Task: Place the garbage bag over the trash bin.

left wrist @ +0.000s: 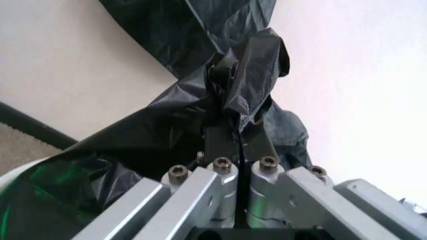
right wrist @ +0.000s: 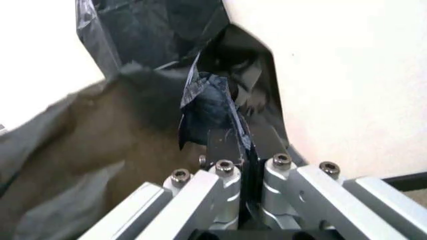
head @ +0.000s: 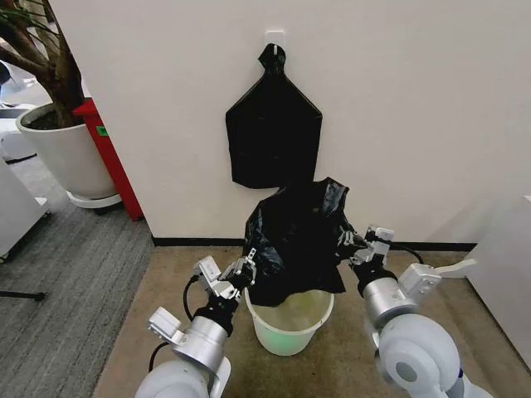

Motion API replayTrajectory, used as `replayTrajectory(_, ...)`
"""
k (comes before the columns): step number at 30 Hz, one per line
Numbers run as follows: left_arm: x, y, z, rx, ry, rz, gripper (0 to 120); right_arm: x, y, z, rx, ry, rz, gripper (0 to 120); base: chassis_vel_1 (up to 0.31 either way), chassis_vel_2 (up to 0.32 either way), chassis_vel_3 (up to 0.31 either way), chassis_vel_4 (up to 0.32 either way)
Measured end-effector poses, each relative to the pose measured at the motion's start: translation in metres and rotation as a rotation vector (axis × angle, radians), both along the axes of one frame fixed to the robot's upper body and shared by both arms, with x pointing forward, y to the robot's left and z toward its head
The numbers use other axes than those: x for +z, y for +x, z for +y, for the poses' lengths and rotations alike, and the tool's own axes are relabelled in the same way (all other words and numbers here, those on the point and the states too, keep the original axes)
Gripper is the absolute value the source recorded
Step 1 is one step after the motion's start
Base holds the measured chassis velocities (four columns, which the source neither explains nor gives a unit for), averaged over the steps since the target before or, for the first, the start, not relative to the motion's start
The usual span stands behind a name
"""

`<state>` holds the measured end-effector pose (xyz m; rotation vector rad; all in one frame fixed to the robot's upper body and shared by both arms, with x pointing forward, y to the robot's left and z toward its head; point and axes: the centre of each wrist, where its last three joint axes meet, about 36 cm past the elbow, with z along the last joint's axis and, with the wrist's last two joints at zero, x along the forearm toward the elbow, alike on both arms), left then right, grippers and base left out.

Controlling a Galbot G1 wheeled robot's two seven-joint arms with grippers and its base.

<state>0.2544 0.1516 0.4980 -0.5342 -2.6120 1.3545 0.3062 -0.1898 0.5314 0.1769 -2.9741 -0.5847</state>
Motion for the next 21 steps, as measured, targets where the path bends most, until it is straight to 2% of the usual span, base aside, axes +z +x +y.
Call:
replayTrajectory(5,-0.002,-0.012,-0.002,-0.003,0.018,0.035,0,-0.004,0.004,-0.004,-0.024,-0.029,0.007,0,0.000,0.000,0.000,0.000)
replayTrajectory(9,-0.007,-0.009,-0.002,0.004,0.041,0.034,0,-0.012,0.007,-0.005,-0.045,-0.047,0.014,0,0.000,0.000,0.000,0.000)
replayTrajectory(11,-0.016,-0.001,-0.002,0.007,0.067,0.031,0,-0.021,0.008,-0.004,-0.057,-0.061,0.020,0,0.000,0.000,0.000,0.000)
replayTrajectory(14,-0.043,0.018,-0.003,0.013,0.145,0.023,0,-0.035,0.010,-0.003,-0.070,-0.084,0.031,0,0.000,0.000,0.000,0.000)
replayTrajectory(18,-0.054,0.023,-0.002,0.012,0.174,0.034,0,-0.042,0.010,-0.005,-0.076,-0.090,0.054,0,0.000,0.000,0.000,0.000)
replayTrajectory(21,-0.060,0.021,0.001,0.008,0.203,0.062,0,-0.049,0.003,-0.011,-0.070,-0.098,0.121,0,0.000,0.000,0.000,0.000)
